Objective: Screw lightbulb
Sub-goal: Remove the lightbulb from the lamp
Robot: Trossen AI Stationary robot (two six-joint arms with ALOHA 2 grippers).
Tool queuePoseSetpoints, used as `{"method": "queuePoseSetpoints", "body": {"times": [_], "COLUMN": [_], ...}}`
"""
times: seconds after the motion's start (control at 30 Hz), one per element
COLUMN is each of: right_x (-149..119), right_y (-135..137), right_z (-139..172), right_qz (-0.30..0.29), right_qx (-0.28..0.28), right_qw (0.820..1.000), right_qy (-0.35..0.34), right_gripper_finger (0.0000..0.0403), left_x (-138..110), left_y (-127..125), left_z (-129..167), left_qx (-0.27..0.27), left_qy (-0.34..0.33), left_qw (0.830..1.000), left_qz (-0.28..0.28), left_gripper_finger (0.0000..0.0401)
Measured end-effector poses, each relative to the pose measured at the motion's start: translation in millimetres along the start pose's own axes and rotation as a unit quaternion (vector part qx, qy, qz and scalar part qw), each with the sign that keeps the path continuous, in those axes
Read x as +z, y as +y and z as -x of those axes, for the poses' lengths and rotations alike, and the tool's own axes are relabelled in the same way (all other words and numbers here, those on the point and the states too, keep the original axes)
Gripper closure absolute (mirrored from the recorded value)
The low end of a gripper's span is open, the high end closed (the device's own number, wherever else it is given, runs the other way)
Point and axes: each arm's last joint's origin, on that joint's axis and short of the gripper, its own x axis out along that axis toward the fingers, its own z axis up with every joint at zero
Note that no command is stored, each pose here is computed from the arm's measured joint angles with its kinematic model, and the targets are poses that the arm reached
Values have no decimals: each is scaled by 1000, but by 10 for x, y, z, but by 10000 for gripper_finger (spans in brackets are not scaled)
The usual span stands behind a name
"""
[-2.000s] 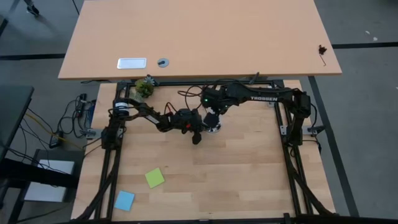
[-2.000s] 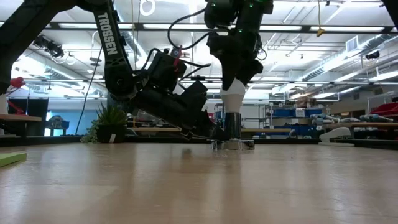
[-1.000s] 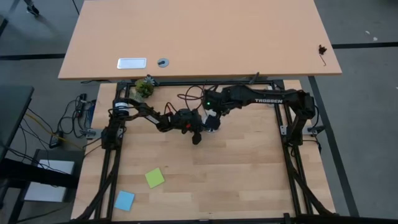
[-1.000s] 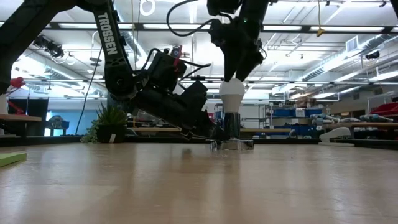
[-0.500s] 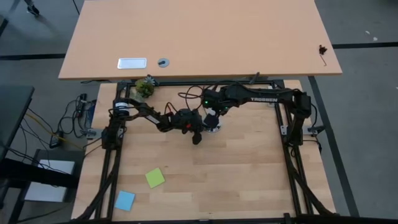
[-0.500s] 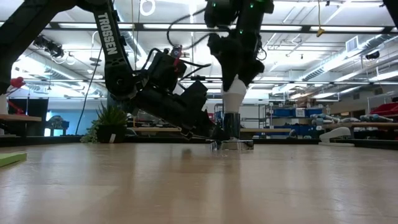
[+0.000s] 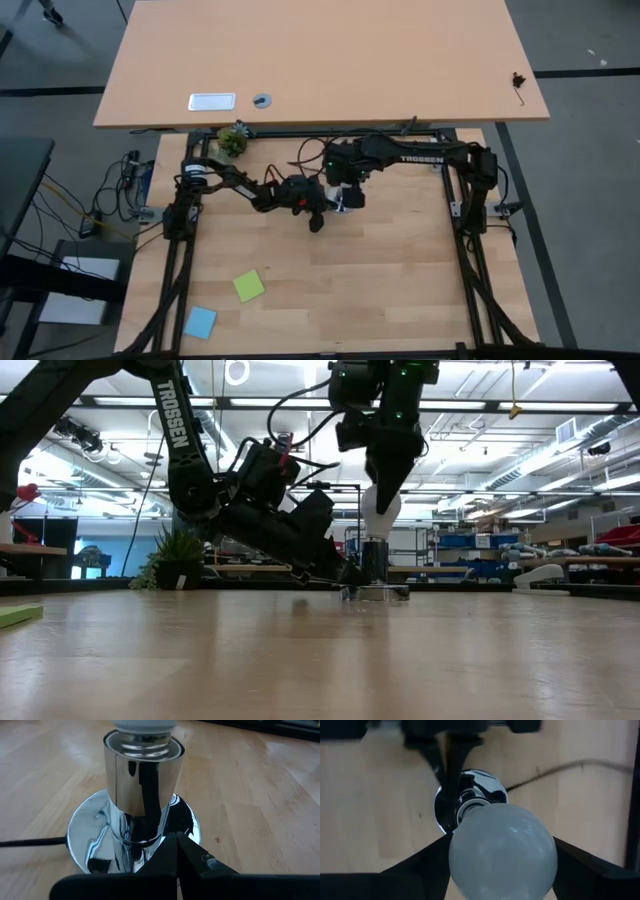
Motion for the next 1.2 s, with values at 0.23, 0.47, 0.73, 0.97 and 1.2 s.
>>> {"method": "queuePoseSetpoints", "body": {"times": [0.23,0.47,0.73,0.97,1.2], "right_x": [-10,27,87,84,-2], "right_y": [-5,50,74,52,55], "right_z": [6,182,407,411,365], "right_qz": [120,114,-8,-92,-67], "right_qx": [-8,-52,-58,-41,-31], "right_qw": [993,992,998,995,997], "right_qy": [8,20,-3,-7,35], "right_gripper_finger": [101,78,74,79,114], "left_x": [0,-2,-2,-2,-2], "left_y": [0,2,0,-1,-3], "left_z": [0,1,1,1,1], "left_qx": [0,1,-2,-3,-12], "left_qy": [0,0,1,1,2], "left_qw": [1000,1000,1000,1000,1000], "left_qz": [0,0,0,0,0], "left_gripper_finger": [401,401,401,401,401]}}
